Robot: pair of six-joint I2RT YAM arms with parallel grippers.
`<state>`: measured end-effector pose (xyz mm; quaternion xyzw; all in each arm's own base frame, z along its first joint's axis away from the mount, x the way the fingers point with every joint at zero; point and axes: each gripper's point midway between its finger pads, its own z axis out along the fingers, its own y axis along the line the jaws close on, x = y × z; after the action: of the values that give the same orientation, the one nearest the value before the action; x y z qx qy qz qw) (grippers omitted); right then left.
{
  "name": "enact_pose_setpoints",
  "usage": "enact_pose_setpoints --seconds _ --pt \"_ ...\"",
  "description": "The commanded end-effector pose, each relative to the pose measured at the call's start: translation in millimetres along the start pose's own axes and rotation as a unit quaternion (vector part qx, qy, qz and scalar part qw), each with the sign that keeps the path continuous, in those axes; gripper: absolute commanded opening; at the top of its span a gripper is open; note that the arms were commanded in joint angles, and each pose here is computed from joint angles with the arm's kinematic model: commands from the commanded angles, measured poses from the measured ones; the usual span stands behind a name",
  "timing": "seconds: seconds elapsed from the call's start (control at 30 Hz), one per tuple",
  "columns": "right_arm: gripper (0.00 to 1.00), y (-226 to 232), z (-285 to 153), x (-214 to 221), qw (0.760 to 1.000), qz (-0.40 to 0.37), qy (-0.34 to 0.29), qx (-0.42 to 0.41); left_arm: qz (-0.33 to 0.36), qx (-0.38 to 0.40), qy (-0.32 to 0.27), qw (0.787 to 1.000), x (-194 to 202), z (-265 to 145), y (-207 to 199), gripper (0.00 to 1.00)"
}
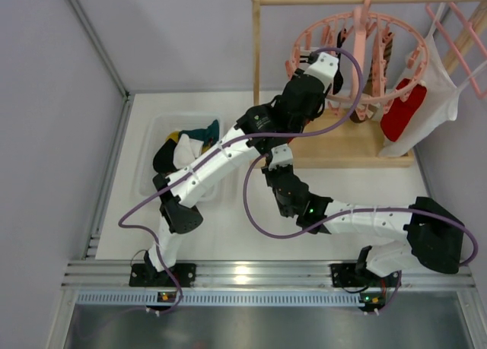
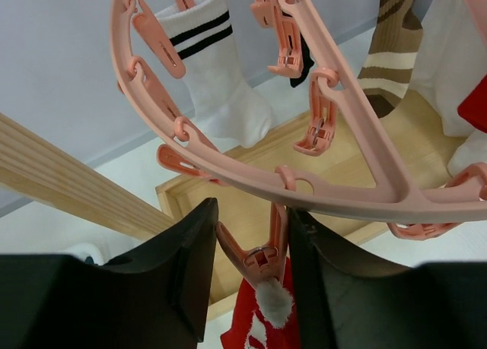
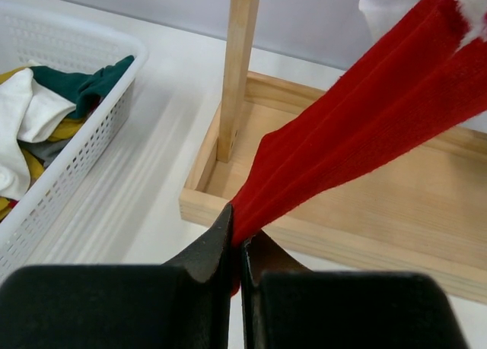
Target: Remove the socks clipped to the hanger
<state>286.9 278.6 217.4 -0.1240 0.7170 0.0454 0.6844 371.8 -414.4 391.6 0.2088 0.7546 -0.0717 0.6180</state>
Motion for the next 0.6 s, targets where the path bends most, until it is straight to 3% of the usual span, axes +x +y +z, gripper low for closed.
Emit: enact_pose_setpoints --seconds 0.0,0.13,0.33,0.4,0.43,0.5,0.57 --pt "0.00 17.1 -5.9 -12.9 0.999 0.020 -0.014 -0.026 -0.023 0.002 -0.052 0.998 -34.6 -3.9 4.6 0.43" --pt "0.00 15.1 -9.5 -10.8 0.999 0.026 -0.015 -0.029 -0.029 0.003 -0.053 0.998 -35.5 -2.6 7.2 0.30" --pt "0.00 8.6 -16.9 -5.2 0.999 0.027 -0.014 -0.031 -0.032 0.002 -0.054 0.998 -36.9 -3.7 8.8 0.18" --pt "0.00 7.3 -21.2 -3.2 0.998 0.047 -0.013 -0.037 -0.031 0.004 -0.053 0.998 -37.1 -6.4 10.1 0.24" --pt "0.00 9.3 -25.2 7.2 0.998 0.041 -0.007 -0.053 -0.031 0.004 -0.052 0.998 -36.6 -9.6 12.0 0.34" --pt "0.00 10.0 -31.2 9.5 0.996 0.050 -0.010 -0.074 -0.031 0.006 -0.052 0.998 -37.8 -14.8 15.1 0.39" --pt "0.00 13.6 -38.2 23.6 0.994 0.046 -0.001 -0.104 -0.051 0.007 -0.053 0.997 -40.3 -24.0 19.0 0.51"
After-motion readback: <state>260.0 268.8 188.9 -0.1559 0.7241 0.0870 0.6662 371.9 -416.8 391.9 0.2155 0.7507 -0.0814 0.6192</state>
